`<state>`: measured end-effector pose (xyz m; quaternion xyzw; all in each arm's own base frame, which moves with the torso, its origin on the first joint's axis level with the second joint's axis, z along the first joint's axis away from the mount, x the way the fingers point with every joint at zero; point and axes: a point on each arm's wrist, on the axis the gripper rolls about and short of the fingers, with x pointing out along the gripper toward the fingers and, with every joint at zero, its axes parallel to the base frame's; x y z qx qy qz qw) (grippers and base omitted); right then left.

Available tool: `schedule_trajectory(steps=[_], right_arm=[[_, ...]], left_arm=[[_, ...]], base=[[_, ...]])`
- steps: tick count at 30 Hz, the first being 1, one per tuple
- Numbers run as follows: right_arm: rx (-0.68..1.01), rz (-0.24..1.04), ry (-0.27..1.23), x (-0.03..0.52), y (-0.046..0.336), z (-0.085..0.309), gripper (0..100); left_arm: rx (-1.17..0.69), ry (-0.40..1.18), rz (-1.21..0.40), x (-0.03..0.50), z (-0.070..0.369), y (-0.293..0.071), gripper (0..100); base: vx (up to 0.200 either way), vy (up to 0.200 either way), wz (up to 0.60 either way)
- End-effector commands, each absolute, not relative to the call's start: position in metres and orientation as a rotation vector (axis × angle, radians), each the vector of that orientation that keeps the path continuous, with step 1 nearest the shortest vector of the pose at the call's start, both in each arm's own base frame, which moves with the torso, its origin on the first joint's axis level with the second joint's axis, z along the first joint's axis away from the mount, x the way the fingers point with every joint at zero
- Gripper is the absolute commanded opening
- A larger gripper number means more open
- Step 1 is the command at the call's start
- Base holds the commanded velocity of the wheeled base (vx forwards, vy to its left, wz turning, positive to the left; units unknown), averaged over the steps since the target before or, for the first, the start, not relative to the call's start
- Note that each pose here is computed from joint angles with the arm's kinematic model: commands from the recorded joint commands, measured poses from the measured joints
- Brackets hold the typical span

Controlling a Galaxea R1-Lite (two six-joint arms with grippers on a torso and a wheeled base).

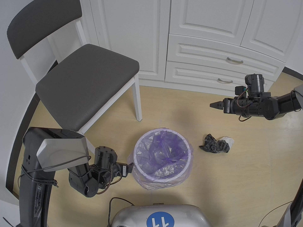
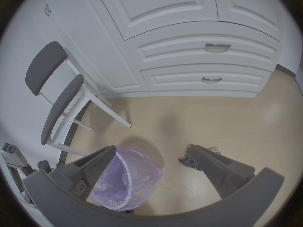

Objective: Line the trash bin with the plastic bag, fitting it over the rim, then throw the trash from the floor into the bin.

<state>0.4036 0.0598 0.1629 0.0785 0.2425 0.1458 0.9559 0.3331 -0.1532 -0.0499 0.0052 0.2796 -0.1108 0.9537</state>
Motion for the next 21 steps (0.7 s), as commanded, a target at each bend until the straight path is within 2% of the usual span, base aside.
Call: schedule_trajectory(steps=[1, 11, 17, 21], right_arm=[[0.168, 0.27, 0.44, 0.4, 0.046, 0.178, 100], [0.167, 0.262, 0.408, 0.4, 0.041, 0.18, 100], [0.159, 0.262, 0.422, 0.403, 0.042, 0.174, 100], [0.156, 0.258, 0.437, 0.405, 0.042, 0.168, 100]], left_arm=[[0.021, 0.609, -0.216, 0.351, -0.076, -0.147, 100], [-0.01, 0.622, -0.224, 0.413, -0.068, -0.149, 100], [0.033, 0.704, -0.236, 0.458, -0.06, -0.15, 100], [0.076, 0.715, -0.225, 0.487, -0.073, -0.143, 100]], base=[[0.0, 0.0, 0.0], [0.0, 0.0, 0.0], [0.0, 0.0, 0.0], [0.0, 0.0, 0.0]])
